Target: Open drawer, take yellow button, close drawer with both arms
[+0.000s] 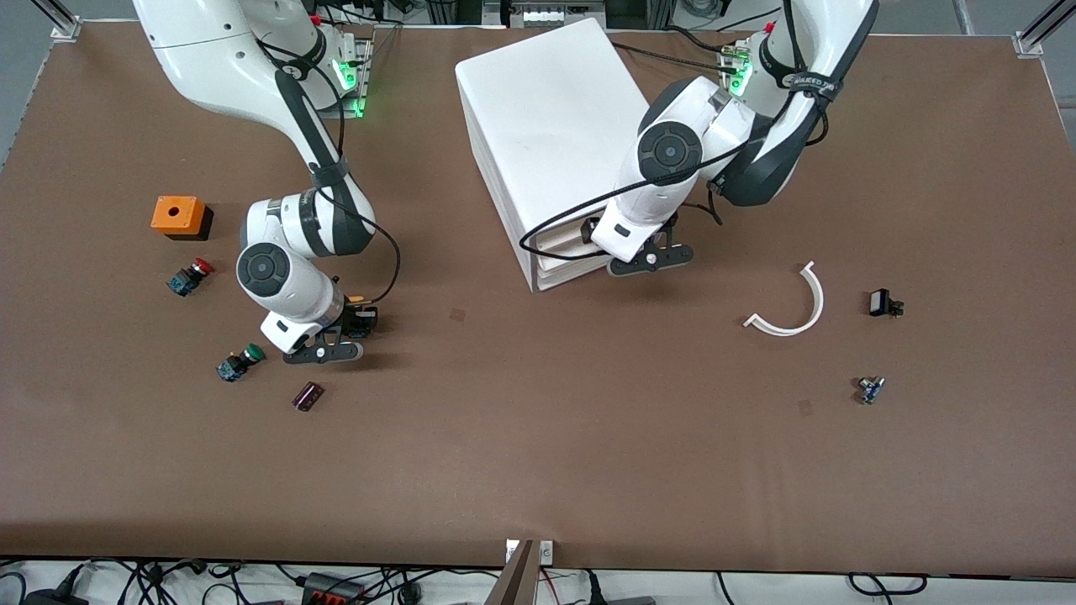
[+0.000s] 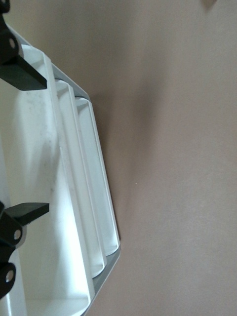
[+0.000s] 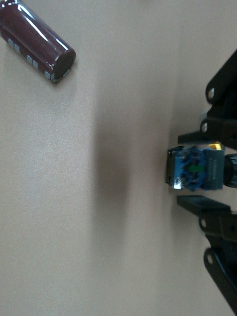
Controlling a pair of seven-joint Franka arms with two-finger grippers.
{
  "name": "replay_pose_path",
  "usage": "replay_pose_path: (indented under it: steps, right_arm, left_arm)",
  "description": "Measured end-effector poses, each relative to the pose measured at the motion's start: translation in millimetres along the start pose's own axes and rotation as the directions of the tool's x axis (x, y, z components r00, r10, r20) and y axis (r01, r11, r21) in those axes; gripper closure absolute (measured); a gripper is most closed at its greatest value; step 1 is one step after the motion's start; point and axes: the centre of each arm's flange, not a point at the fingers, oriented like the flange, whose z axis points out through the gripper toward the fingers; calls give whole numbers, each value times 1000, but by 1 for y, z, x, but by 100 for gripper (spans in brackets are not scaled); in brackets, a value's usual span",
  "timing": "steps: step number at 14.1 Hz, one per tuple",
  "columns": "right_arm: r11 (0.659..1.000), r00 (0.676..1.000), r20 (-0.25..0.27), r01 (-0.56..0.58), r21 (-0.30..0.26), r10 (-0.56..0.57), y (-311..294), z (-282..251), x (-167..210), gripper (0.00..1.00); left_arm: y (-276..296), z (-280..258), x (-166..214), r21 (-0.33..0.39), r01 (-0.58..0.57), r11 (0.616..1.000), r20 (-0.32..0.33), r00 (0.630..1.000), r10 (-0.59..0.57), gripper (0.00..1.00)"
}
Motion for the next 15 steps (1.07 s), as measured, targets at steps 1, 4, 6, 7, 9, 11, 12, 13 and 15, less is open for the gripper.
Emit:
replay_pose_path:
  steps: [1,4,6,7,9,11,12,13,15]
  right_arm:
    - [1000,1000,-8,1,2,-1,-1,-5,3,38]
    - [1000,1000,19,3,10,-4,-7,-42,18,9]
    - [1000,999,54,-3,13,2,-8,-86,32,0]
    - [1000,998,63,-6,13,5,-6,-109,39,0]
    - [1000,999,51,-18,12,17,3,-153,50,0]
    - [999,999,12,-30,14,29,11,-188,57,0]
    - [999,999,-10,-36,15,36,16,-202,59,0]
    - [999,999,-30,-44,16,45,22,-215,60,0]
    - [998,997,-47,-66,14,67,37,-239,58,0]
  left_arm:
    - [0,0,-1,1,0,1000,5,1000,0,0]
    - [-2,0,-1,2,8,1000,19,1000,-8,0]
    - [-3,0,-1,6,10,1000,24,1000,-10,0]
    - [-3,0,-1,6,10,1000,24,1000,-10,0]
    - [-4,-4,0,2,11,1000,20,1000,-11,0]
    - [-10,-21,12,-16,26,1000,-9,1000,-26,0]
    - [-18,-33,25,-18,36,999,-44,998,-36,0]
    - [-31,-48,40,-14,44,999,-82,996,-45,0]
    - [-59,-76,66,15,16,1000,-122,992,-14,0]
